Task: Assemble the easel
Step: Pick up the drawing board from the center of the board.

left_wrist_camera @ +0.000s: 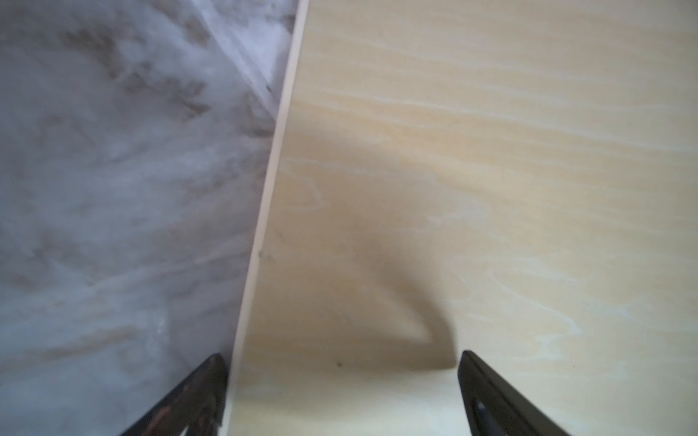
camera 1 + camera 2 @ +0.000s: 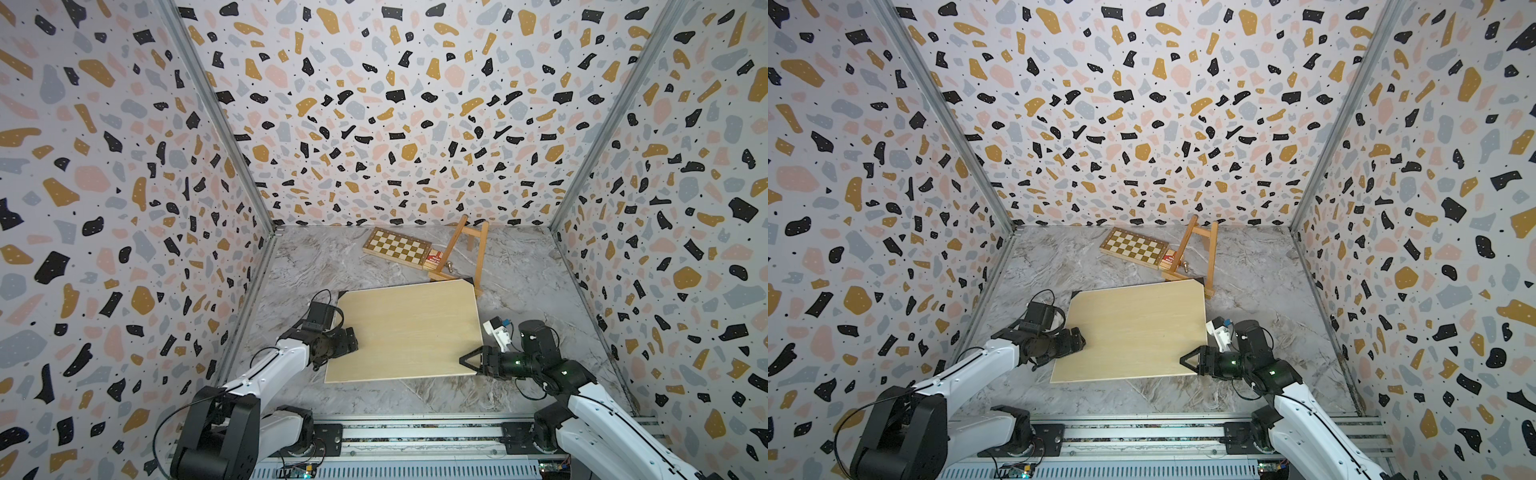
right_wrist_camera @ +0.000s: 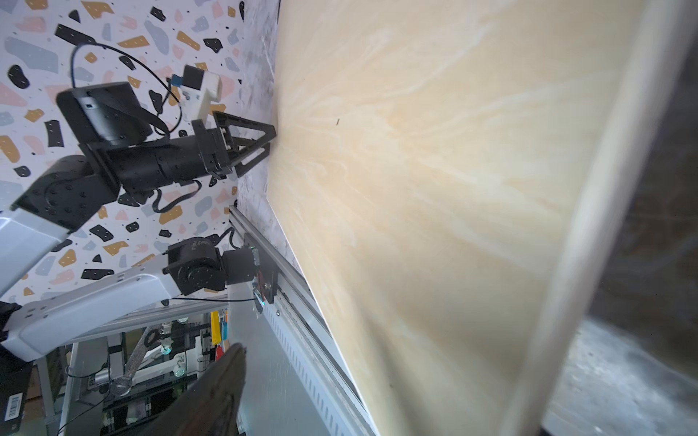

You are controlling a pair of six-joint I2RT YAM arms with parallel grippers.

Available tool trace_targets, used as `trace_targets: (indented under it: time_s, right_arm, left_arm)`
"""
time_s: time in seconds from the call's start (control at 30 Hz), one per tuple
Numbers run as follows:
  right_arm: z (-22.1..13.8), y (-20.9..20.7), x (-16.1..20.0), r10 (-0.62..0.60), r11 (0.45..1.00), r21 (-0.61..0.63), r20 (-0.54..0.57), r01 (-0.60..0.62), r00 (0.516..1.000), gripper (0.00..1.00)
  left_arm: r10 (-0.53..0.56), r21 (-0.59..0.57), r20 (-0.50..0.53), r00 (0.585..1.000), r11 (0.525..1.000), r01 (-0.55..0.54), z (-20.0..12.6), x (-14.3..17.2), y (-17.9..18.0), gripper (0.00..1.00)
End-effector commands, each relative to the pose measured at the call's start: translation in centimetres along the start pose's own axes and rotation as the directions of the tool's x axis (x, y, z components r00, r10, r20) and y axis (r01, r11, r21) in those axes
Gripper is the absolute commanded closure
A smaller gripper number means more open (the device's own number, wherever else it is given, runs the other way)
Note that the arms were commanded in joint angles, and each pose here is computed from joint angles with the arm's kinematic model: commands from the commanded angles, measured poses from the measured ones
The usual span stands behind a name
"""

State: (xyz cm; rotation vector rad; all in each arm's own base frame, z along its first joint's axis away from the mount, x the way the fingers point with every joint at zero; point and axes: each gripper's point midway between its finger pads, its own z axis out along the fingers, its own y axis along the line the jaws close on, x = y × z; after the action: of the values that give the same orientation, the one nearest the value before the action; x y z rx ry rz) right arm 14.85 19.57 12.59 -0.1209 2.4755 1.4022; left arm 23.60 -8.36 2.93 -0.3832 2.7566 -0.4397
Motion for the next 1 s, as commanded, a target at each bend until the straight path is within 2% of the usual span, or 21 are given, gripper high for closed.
trace_targets:
  time_s: [0.0, 0.37, 0.67, 0.8, 0.87, 0.97]
  right_arm:
    - [-0.5, 4.8, -1.0, -0.157, 0.969, -0.19, 0.026, 0.159, 0.987, 0.23]
    - [0.1, 4.7, -1.9, -0.13, 0.97, -0.2, 0.043, 0.136, 0.991, 0.39]
    - [0.2, 4.9, -2.2, -0.122, 0.969, -0.21, 0.052, 0.13, 0.991, 0.65]
    - [0.2, 5.1, -2.6, -0.126, 0.968, -0.213, 0.058, 0.136, 0.99, 0.73]
    - [0.2, 5.2, -2.6, -0.128, 0.966, -0.217, 0.057, 0.137, 0.99, 0.81]
    - [-0.2, 6.0, -2.8, -0.138, 0.961, -0.231, 0.066, 0.15, 0.988, 0.84]
  left_arm:
    - [-0.03, 0.08, -0.189, 0.982, 0.996, 0.045, 0.5, 4.6, -0.9, 0.08]
    - [-0.028, 0.081, -0.185, 0.982, 0.996, 0.044, 0.3, 4.6, -1.0, 0.08]
    - [-0.031, 0.09, -0.176, 0.984, 0.995, 0.048, 0.1, 4.3, -1.2, 0.08]
    - [-0.037, 0.093, -0.165, 0.986, 0.994, 0.053, 0.1, 4.1, -1.3, 0.08]
    - [-0.038, 0.093, -0.163, 0.986, 0.994, 0.054, 0.0, 4.0, -1.3, 0.08]
    - [-0.043, 0.085, -0.153, 0.987, 0.995, 0.056, -0.2, 3.8, -1.3, 0.08]
